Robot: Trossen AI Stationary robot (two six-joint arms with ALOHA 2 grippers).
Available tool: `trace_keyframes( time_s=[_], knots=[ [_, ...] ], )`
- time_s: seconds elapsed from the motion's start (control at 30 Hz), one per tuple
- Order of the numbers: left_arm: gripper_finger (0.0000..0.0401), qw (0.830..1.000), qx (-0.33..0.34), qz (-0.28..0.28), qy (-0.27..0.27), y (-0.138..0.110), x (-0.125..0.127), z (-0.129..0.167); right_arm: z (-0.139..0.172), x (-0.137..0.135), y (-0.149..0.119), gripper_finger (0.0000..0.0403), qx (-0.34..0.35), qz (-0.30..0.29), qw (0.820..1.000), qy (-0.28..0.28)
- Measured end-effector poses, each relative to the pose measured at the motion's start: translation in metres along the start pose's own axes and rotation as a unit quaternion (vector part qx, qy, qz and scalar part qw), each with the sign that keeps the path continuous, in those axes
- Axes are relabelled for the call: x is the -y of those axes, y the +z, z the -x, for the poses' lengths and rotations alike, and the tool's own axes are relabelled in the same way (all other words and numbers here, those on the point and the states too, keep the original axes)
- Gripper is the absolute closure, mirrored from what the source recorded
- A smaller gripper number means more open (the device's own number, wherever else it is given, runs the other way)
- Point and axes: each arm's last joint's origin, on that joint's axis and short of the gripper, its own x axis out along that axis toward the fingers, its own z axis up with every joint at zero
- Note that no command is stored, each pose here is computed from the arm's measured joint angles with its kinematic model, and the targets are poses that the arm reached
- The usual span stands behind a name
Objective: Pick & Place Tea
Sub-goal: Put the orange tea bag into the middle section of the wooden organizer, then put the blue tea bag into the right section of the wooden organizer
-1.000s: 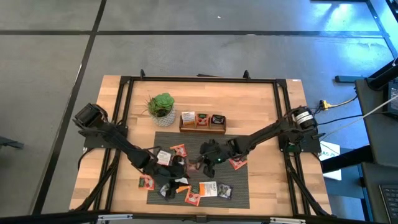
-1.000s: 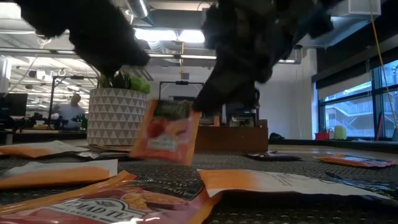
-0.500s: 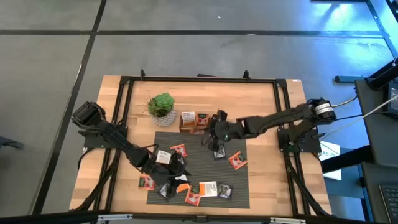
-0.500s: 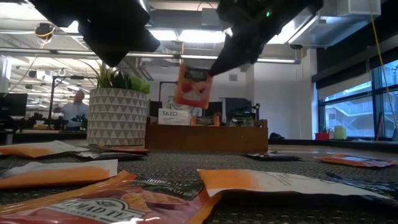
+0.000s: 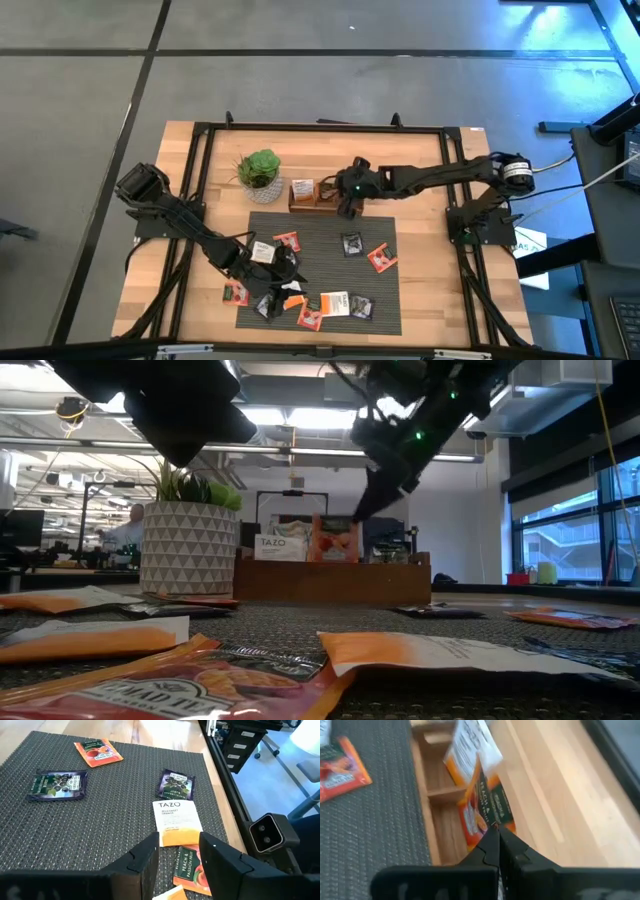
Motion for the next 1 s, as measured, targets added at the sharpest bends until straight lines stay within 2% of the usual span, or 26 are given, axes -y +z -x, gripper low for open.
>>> trace_keyframes(
  time_s=[0.23, 0.6, 0.8, 1.0],
  knots=[
    [0.0265, 1.0, 0.001, 0.001, 0.002, 0.001, -0.001, 0.0, -0.013, 0.0, -0.011, 0.04, -0.005, 0.001, 1.0, -0.004],
    [0.0265, 1.0, 0.001, 0.003, 0.0, 0.001, -0.001, 0.0, -0.014, 0.0, -0.008, 0.038, 0.019, -0.006, 1.0, -0.015],
    [0.0265, 1.0, 0.001, 0.003, 0.0, 0.001, -0.001, 0.0, -0.014, 0.002, -0.008, 0.0354, 0.02, 0.004, 0.999, -0.034],
    [0.0265, 1.0, 0.006, 0.003, 0.008, 0.001, -0.001, 0.0, -0.007, -0.004, 0.0, 0.0324, 0.015, -0.025, 0.999, -0.025]
  ],
)
